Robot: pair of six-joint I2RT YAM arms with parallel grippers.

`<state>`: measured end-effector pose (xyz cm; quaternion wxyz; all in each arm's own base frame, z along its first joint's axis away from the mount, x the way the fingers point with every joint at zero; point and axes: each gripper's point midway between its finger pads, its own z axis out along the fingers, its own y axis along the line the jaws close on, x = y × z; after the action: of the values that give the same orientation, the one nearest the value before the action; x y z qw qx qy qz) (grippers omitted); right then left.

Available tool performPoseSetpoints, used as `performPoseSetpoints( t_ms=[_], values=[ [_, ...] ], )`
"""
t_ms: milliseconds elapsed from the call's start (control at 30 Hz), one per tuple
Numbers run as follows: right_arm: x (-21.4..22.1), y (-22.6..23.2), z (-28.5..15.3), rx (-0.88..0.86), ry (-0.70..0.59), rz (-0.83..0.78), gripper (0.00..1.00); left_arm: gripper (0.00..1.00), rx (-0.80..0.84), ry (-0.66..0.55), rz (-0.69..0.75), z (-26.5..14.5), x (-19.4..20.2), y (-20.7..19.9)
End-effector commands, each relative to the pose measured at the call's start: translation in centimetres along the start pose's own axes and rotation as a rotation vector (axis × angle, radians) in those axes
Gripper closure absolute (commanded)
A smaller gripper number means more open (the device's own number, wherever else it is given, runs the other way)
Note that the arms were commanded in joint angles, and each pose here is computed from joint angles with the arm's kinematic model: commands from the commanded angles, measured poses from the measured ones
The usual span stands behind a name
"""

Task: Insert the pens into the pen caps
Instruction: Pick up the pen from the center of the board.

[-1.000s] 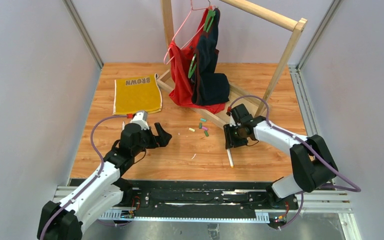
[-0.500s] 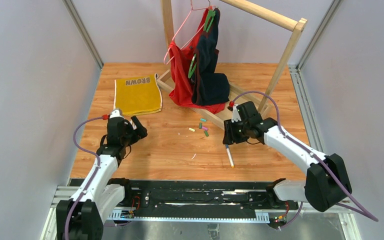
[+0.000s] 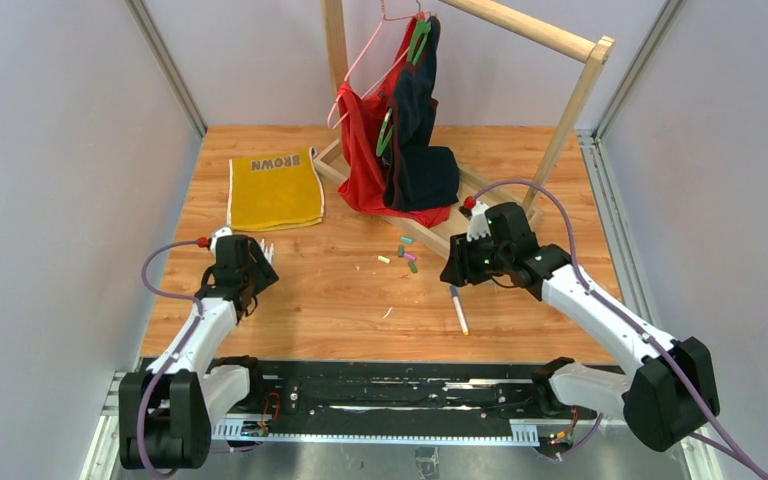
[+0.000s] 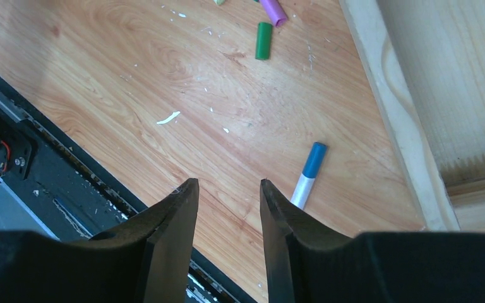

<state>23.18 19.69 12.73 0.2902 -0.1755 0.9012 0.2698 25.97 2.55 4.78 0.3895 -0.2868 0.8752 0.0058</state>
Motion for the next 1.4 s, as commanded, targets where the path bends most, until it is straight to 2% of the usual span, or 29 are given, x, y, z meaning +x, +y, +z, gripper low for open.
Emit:
performPoseSetpoints(
  t_ms=[0, 133, 400, 500, 833, 1367],
  values=[
    [-0.4, 0.8, -0.2, -0.061, -0.043, -0.007, 0.59, 0.34, -0.050, -0.026, -0.009, 0.6, -1.5, 0.4],
    [-0.2, 1.5, -0.2, -0.105, -0.061, 0.004, 0.60, 0.41, -0.073, -0.051, -0.036, 0.9, -2.3, 0.6],
    [0.4, 1.7, -0.4, -0.124, -0.078, 0.019, 0.61, 0.47, -0.147, -0.166, -0.073, 0.2, -5.9, 2.0],
    [0.5, 1.9, -0.4, -0.137, -0.081, 0.018, 0.61, 0.50, -0.147, -0.146, -0.104, 1.0, -6.2, 2.5],
    [0.7, 2.4, -0.5, -0.171, -0.090, 0.026, 0.62, 0.56, -0.161, -0.107, -0.063, 2.5, -6.7, 2.3],
    [1.0, 2.5, -0.4, -0.179, -0.095, 0.044, 0.62, 0.59, -0.152, -0.026, -0.030, 4.5, -5.9, 1.7]
  ],
)
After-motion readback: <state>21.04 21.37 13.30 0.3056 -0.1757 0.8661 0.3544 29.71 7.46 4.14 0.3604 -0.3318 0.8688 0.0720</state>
